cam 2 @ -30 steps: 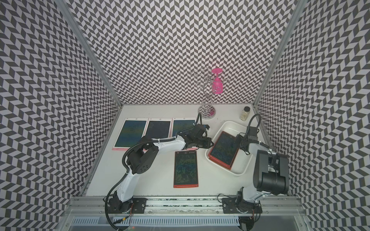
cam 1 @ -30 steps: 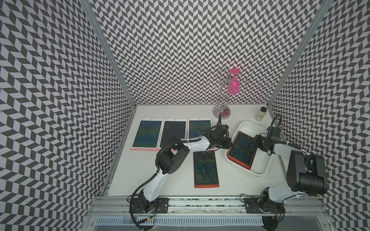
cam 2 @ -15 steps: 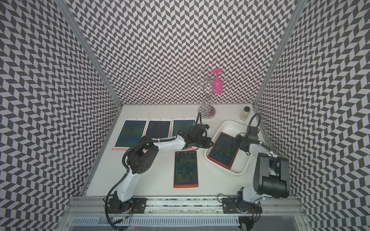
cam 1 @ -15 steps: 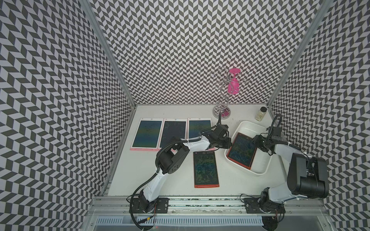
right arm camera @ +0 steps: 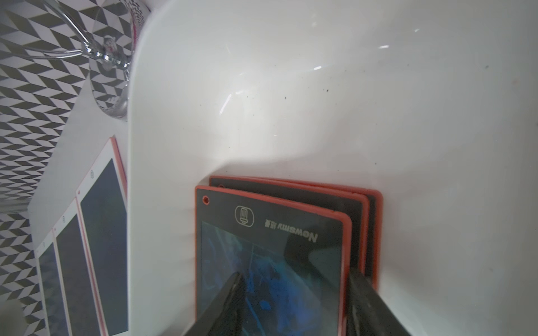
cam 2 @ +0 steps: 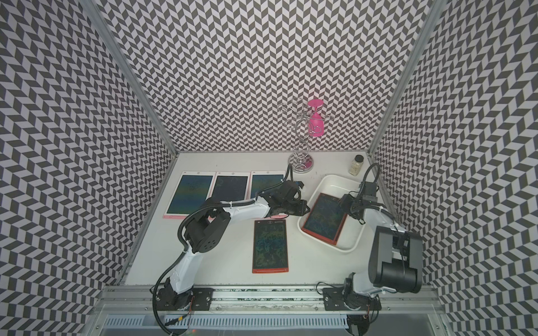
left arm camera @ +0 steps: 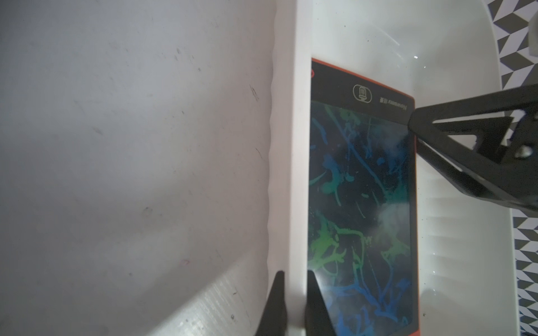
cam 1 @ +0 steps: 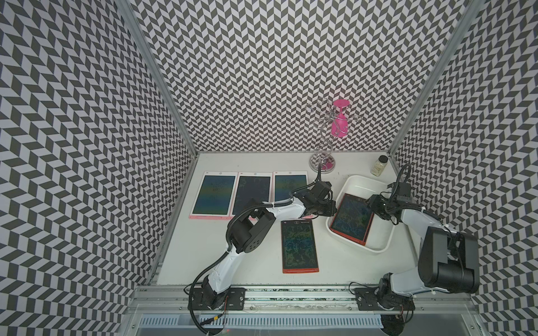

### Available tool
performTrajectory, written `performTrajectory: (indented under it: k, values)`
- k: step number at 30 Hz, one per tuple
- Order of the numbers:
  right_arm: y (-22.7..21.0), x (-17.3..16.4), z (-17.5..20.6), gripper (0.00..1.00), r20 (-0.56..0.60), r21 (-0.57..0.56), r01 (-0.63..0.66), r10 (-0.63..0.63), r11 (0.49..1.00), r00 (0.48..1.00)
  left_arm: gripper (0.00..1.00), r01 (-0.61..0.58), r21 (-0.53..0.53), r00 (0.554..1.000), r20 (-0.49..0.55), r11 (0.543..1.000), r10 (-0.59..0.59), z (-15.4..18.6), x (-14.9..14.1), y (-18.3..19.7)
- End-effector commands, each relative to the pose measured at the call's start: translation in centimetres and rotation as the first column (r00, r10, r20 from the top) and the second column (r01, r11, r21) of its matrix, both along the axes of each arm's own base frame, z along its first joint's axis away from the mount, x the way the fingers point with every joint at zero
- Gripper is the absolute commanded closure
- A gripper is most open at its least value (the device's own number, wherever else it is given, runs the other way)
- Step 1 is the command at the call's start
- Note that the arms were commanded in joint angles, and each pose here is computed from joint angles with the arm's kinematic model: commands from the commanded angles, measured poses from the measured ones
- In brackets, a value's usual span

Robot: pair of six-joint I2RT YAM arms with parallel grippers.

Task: Take out the writing tablet from the storage box
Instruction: Adjust the storage box at the center of the board.

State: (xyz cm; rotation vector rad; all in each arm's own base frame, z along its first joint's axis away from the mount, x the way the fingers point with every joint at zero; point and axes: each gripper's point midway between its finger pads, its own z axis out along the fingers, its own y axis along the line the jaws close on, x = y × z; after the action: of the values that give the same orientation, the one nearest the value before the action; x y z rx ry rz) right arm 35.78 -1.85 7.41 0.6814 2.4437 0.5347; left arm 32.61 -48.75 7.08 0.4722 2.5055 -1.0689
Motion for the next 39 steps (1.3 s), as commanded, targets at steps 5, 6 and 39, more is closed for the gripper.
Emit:
performTrajectory:
  k: [5, 6, 39]
  values:
    - [3.9, 0.5, 3.5, 0.45, 0.107, 0.142, -0.137, 0.123, 0.980, 0.987, 1.00, 0.102, -0.074, 0.994, -0.022, 0.992, -0.104, 1.8, -2.7, -2.6]
    - [3.9, 0.5, 3.5, 0.45, 0.107, 0.149, -0.140, 0.125, 0.979, 0.986, 1.00, 0.102, -0.074, 0.994, -0.021, 0.992, -0.104, 1.8, -2.6, -2.6]
    - [4.1, -1.2, 6.4, 0.99, 0.217, 0.252, -0.210, 0.157, 0.945, 0.964, 0.68, -0.026, -0.208, 0.994, 0.098, 0.978, 0.047, 10.1, 0.9, 2.5]
